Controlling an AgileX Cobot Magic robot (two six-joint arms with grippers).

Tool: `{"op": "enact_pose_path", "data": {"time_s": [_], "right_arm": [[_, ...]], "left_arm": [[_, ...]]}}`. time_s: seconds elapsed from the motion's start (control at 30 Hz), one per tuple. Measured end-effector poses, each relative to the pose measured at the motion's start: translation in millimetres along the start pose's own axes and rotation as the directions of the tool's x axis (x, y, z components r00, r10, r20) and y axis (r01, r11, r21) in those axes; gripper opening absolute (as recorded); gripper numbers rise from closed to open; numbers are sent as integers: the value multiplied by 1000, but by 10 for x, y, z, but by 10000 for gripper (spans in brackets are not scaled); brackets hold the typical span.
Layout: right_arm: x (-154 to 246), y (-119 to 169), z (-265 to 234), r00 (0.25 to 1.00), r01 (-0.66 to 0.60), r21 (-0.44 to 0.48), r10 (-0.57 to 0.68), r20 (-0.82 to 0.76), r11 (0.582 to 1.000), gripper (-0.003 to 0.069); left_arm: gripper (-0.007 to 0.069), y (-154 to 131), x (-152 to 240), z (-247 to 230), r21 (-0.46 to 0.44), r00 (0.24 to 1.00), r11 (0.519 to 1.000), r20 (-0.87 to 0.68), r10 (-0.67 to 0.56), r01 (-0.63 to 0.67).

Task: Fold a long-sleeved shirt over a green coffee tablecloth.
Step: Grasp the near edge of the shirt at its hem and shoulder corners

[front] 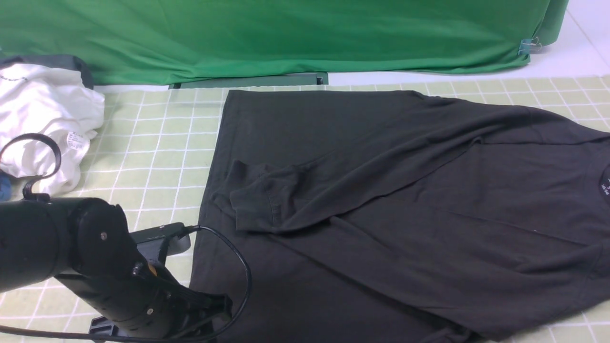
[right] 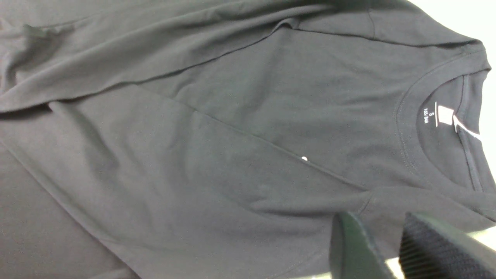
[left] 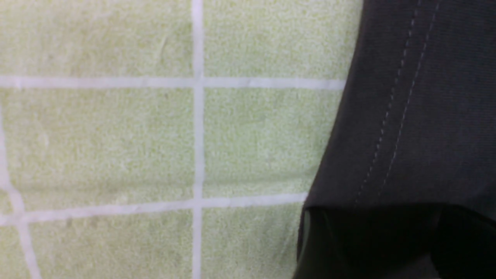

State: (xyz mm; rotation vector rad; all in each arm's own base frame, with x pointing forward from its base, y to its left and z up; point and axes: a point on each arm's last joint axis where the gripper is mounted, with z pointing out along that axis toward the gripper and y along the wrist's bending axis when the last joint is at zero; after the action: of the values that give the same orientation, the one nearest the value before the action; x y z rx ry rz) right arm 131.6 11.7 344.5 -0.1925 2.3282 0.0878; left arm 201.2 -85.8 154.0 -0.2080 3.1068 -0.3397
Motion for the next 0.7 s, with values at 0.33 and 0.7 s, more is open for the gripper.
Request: {"op": "enact_pose_path", "data": {"time_s": [0.33,0.7], "right_arm": [[-4,-1,0,1000,1,1,-1,4,1000,197],[-3,-1,0,1000,0,1,0,4,1000,197]], "left_arm": [[402,33,-63,-131,-123,989,983,-81,123,-132],[402,18,-10,-23,-51,996,996,-51,70,-73]]}}
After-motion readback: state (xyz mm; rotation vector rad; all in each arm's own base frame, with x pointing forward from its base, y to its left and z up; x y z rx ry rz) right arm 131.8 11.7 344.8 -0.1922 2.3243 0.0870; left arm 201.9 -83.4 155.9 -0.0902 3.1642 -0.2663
